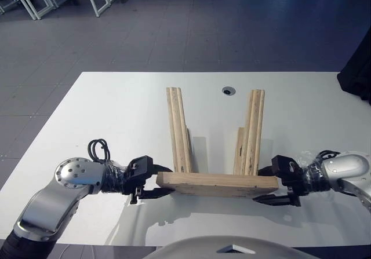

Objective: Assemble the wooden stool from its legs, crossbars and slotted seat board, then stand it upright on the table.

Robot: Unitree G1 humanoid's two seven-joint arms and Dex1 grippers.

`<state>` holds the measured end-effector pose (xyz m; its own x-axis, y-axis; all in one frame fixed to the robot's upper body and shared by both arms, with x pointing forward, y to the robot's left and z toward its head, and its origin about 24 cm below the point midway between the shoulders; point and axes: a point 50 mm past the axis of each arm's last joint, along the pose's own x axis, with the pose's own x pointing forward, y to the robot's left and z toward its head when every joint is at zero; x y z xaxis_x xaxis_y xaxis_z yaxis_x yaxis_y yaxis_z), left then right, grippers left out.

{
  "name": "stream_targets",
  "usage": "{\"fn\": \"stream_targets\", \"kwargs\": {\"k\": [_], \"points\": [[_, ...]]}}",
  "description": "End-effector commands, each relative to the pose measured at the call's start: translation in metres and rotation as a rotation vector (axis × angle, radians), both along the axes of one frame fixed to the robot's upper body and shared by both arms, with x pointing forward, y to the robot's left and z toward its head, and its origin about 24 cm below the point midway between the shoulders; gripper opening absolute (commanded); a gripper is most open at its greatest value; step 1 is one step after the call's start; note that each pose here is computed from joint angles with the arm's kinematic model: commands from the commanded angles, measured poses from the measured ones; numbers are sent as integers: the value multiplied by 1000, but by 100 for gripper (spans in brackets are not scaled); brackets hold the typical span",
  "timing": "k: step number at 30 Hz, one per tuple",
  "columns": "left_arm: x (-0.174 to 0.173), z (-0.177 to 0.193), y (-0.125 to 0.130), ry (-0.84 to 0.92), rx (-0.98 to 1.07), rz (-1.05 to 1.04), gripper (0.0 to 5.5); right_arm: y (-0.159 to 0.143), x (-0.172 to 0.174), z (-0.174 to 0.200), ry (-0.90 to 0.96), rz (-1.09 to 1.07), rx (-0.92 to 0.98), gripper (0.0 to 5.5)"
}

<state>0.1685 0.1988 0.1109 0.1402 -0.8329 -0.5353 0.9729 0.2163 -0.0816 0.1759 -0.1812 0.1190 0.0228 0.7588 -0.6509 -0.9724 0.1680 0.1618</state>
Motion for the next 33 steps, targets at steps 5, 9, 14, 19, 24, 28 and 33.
{"fn": "stream_targets", "kwargs": {"k": [5,9,14,19,24,28,33], "points": [[5,8,2,77,-49,23,163,-2,6,3,48,13,-27,194],[18,20,1,7,-104,55,160,3,21,18,29,-6,37,166],[32,35,0,-94,-89,115,159,18,41,45,-69,-62,195,162],[34,67,-10,-41,-157,39,159,32,49,72,-29,-102,280,162],[32,89,-10,284,-245,-64,165,31,63,100,294,-87,440,162],[56,112,-3,587,-419,-61,165,24,85,112,713,-42,550,162],[107,106,3,868,-627,87,165,11,133,103,996,-302,751,162]]}}
